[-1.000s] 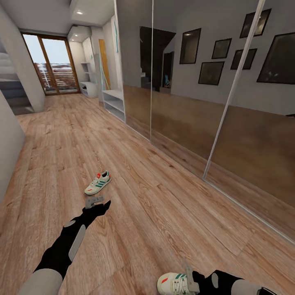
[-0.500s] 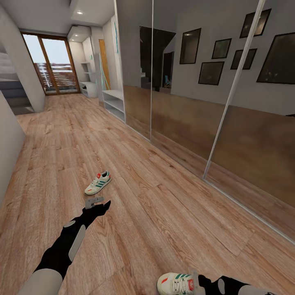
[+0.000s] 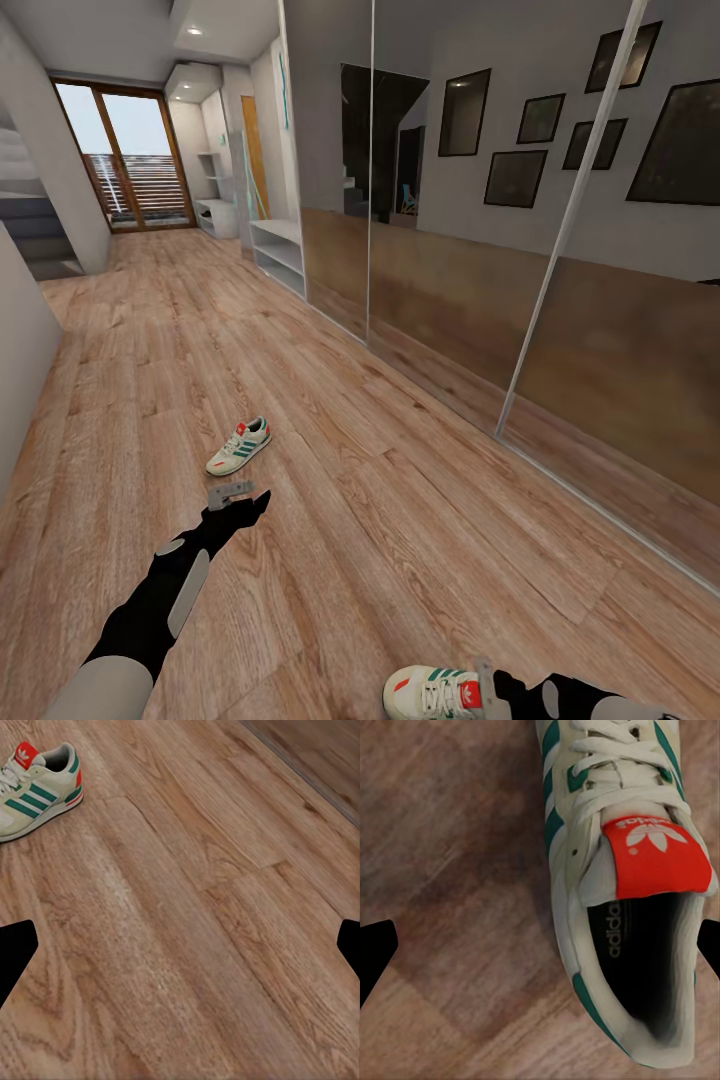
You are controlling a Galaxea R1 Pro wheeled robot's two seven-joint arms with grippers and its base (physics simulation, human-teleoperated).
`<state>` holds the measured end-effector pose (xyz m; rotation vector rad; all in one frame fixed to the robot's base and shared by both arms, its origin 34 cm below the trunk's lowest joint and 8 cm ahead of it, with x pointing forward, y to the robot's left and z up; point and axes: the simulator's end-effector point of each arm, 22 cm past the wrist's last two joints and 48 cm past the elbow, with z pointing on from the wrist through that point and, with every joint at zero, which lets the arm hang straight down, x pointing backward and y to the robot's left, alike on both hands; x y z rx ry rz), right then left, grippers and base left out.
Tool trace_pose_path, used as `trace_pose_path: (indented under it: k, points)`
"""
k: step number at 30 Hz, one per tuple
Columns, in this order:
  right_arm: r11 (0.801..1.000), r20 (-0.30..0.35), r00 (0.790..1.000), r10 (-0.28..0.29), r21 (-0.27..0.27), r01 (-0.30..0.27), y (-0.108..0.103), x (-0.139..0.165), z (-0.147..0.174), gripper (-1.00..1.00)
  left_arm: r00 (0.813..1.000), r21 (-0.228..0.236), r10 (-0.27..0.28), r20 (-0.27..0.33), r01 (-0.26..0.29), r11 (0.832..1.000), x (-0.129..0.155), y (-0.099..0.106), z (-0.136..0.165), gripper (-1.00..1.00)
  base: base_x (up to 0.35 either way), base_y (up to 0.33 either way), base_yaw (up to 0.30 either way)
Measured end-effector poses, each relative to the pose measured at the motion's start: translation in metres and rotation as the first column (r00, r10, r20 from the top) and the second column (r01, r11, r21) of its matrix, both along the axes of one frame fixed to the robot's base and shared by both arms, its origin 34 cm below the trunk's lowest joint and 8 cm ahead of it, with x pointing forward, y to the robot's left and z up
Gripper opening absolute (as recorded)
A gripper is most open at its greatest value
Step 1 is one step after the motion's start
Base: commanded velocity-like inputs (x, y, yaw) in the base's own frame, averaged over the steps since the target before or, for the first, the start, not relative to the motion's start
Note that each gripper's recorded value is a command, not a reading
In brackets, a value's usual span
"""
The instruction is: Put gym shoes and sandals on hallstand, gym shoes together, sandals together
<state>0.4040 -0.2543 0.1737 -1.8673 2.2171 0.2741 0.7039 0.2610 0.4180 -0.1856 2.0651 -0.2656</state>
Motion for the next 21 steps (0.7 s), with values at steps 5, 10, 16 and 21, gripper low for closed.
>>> trace_pose_path:
  k: [5, 10, 16, 21]
  points:
    - [1.000, 0.001, 1.000, -0.003, -0.002, 0.003, -0.003, 0.000, 0.000, 1.00, 1.000, 0.000, 0.000, 0.000, 0.000, 1.000, 0.000, 0.000, 0.000, 1.00, 0.000, 0.000, 0.000]
    - [1.000, 0.002, 1.000, -0.005, -0.007, 0.005, -0.007, 0.001, 0.000, 1.00, 1.000, 0.001, 0.000, 0.000, 0.000, 1.000, 0.000, 0.000, 0.000, 1.00, 0.000, 0.000, 0.000]
    - [0.999, 0.003, 1.000, -0.018, -0.028, 0.018, -0.026, 0.001, 0.001, 1.00, 1.000, 0.001, 0.000, 0.000, 0.000, 1.000, 0.000, 0.000, 0.000, 1.00, 0.000, 0.000, 0.000]
    - [0.999, 0.005, 1.000, -0.025, -0.040, 0.025, -0.036, 0.001, 0.001, 1.00, 1.000, 0.001, 0.000, -0.002, 0.000, 1.000, 0.000, 0.000, -0.001, 1.00, 0.000, 0.000, 0.000]
